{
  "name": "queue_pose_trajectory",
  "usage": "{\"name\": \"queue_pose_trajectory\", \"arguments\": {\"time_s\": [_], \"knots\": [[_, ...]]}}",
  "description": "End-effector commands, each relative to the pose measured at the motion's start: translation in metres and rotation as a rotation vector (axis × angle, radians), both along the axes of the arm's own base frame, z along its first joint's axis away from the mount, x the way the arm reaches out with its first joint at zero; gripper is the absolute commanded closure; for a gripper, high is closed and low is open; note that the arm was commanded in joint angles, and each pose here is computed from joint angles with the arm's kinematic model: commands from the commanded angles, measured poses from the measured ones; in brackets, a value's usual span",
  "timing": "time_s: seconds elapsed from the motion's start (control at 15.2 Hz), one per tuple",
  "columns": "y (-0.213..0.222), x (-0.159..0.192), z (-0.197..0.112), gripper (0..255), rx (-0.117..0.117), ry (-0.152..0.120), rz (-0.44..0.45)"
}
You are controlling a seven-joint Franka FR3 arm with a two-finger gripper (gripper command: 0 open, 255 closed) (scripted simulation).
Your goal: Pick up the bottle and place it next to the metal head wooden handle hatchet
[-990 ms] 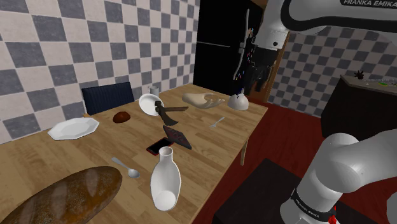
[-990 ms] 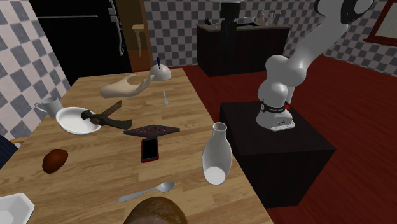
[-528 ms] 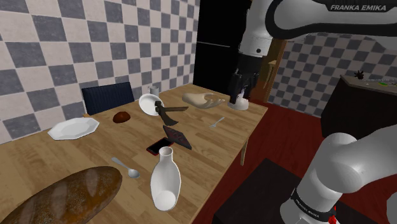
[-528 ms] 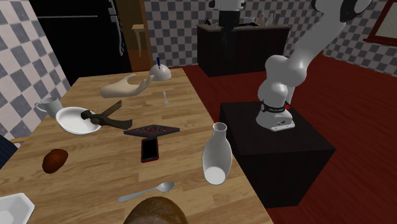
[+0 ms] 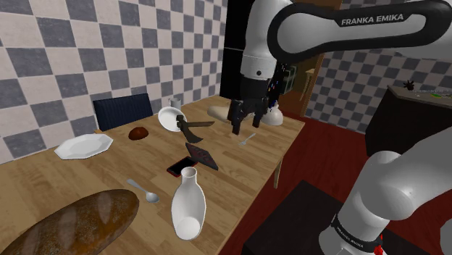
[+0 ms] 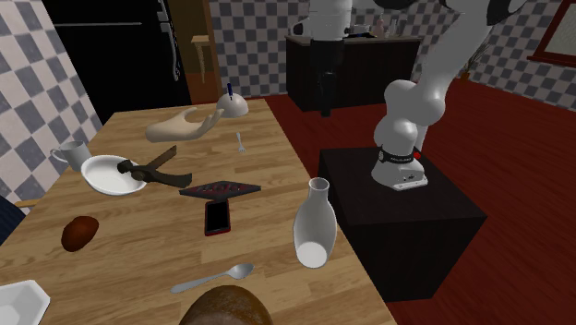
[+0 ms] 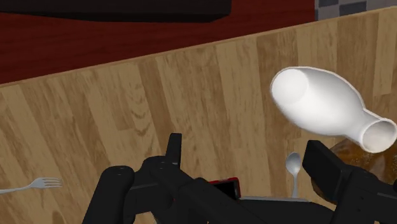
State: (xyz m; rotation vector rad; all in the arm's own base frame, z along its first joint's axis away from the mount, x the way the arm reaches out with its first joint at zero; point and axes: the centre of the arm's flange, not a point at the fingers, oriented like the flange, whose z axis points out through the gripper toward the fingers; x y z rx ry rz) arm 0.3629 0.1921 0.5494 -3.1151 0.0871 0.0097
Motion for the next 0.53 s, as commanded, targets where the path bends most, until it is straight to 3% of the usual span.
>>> {"name": "queue_pose_trajectory", "arguments": {"time_s": [0.0, 0.46], "knots": [[0.023, 0.005, -0.012, 0, -0.002, 0.009, -0.013], [0.105, 0.034, -0.049, 0, -0.012, 0.038, -0.054]]}}
